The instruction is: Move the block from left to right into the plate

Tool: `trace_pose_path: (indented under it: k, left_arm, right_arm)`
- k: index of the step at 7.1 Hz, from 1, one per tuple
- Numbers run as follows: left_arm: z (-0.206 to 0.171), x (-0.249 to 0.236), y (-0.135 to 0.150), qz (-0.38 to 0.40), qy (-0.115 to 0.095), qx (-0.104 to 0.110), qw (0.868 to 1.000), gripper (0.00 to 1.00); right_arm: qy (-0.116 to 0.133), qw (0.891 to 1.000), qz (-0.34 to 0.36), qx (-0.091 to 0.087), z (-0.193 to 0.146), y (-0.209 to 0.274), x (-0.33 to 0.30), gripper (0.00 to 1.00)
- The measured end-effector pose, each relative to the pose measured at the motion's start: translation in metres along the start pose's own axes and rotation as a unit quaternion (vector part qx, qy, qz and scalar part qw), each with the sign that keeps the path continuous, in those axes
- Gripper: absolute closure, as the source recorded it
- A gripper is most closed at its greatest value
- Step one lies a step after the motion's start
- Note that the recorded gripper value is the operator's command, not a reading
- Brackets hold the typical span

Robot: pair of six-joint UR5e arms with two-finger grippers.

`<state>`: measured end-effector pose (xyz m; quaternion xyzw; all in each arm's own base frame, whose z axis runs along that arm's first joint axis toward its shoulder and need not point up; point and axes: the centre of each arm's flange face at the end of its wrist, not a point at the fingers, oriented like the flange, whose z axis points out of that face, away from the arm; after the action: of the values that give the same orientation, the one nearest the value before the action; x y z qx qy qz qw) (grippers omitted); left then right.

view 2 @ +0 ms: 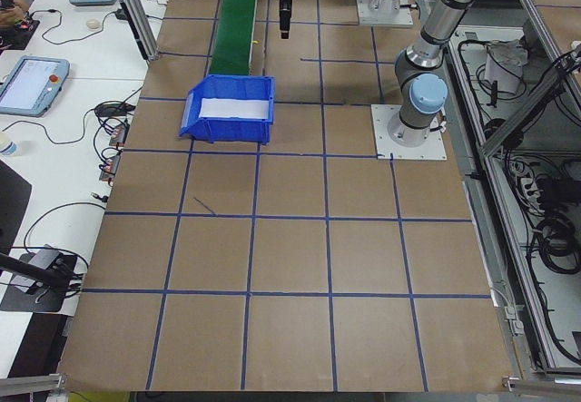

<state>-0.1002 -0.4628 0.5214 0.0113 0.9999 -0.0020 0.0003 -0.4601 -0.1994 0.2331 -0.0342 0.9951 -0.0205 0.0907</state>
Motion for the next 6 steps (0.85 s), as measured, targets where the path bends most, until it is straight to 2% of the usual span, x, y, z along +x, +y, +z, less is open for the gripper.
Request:
trace_pose_path:
  k: [2, 3, 4, 6]
  left_arm:
    - [0.0, 0.0, 0.0, 0.0, 0.0, 0.0, 1.0, 0.0]
    - [0.0, 0.0, 0.0, 0.0, 0.0, 0.0, 1.0, 0.0]
    - [0.0, 0.0, 0.0, 0.0, 0.0, 0.0, 1.0, 0.0]
    - [0.0, 0.0, 0.0, 0.0, 0.0, 0.0, 1.0, 0.0]
  right_arm:
    - [-0.004, 1.0, 0.003, 0.003, 0.004, -0.002, 0.001, 0.0]
    - [0.001, 1.0, 0.002, -0.004, 0.0, -0.019, -0.004, 0.0]
    - [0.011, 1.0, -0.007, -0.015, -0.011, -0.055, -0.02, 0.0]
    - [0.03, 0.999, -0.025, -0.031, -0.037, -0.169, -0.1, 0.0]
